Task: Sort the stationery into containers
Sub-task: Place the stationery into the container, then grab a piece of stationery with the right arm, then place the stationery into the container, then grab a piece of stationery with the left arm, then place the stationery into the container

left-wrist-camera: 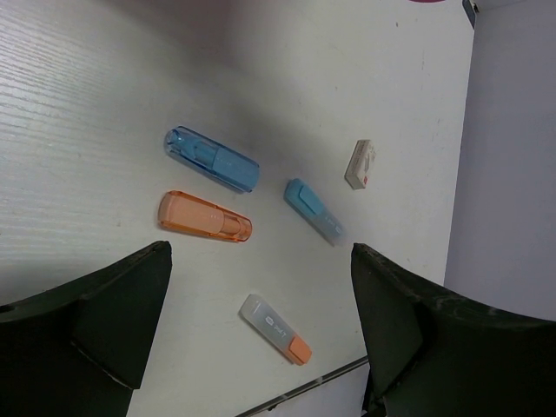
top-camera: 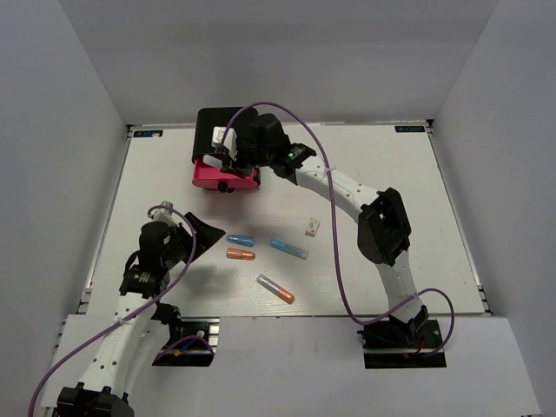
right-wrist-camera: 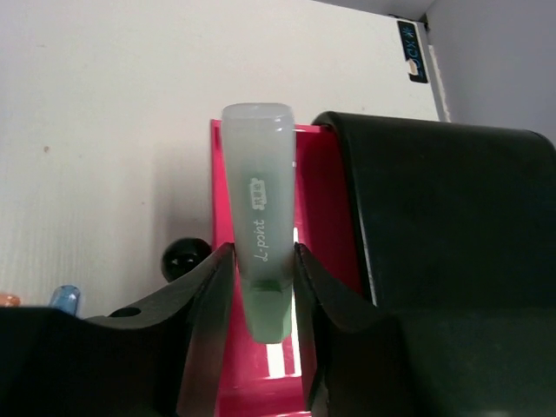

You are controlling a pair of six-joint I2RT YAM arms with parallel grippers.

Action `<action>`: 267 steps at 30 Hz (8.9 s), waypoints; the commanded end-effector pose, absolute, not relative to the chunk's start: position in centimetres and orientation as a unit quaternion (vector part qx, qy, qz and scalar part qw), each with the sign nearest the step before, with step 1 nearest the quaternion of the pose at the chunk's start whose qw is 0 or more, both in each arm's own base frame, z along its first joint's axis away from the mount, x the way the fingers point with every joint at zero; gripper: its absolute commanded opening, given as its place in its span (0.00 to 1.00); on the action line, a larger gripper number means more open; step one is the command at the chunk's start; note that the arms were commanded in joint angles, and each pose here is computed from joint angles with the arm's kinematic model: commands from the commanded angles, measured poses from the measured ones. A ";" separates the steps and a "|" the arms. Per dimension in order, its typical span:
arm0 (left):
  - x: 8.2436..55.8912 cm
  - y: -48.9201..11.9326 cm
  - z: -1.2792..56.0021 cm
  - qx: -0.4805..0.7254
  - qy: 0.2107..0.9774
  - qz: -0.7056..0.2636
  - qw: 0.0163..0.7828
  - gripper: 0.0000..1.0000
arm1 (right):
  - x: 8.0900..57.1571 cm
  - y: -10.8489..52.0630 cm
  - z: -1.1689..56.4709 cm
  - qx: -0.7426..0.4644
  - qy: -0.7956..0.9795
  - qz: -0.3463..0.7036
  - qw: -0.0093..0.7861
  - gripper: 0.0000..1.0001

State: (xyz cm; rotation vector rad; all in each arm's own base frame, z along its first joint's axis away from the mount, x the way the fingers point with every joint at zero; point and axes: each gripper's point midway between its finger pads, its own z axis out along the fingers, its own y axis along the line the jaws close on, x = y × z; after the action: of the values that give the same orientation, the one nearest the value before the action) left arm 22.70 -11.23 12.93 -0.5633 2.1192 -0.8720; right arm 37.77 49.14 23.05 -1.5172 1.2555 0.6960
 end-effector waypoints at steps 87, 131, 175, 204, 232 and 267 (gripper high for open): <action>21.2 -13.4 17.4 -0.086 0.834 -0.382 0.389 0.81 | 34.7 45.9 31.7 -0.615 0.438 0.266 0.599 0.03; 19.7 -24.8 14.6 0.272 0.875 -0.332 0.226 0.46 | 29.2 26.4 21.5 -0.508 0.666 0.251 0.485 0.47; 13.5 -29.1 2.7 0.675 0.715 -0.095 0.156 0.81 | 32.7 14.8 21.2 -0.365 0.748 0.238 0.501 0.63; 27.3 -31.0 21.6 0.365 0.792 -0.103 0.478 0.07 | 30.7 14.3 20.0 -0.373 0.740 0.244 0.504 0.61; 42.2 -17.7 24.6 0.420 0.766 0.082 0.480 0.14 | 29.8 14.2 19.8 -0.394 0.722 0.241 0.515 0.52; 27.8 -15.2 18.9 -0.123 0.861 -0.230 0.437 0.00 | 29.9 14.8 18.1 -0.413 0.720 0.259 0.494 0.17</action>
State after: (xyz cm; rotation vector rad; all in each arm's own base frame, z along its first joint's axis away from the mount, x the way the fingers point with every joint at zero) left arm 28.75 -14.08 19.71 -0.0964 2.1275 -0.4044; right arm 29.81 14.60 18.27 -0.9841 1.7626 0.6125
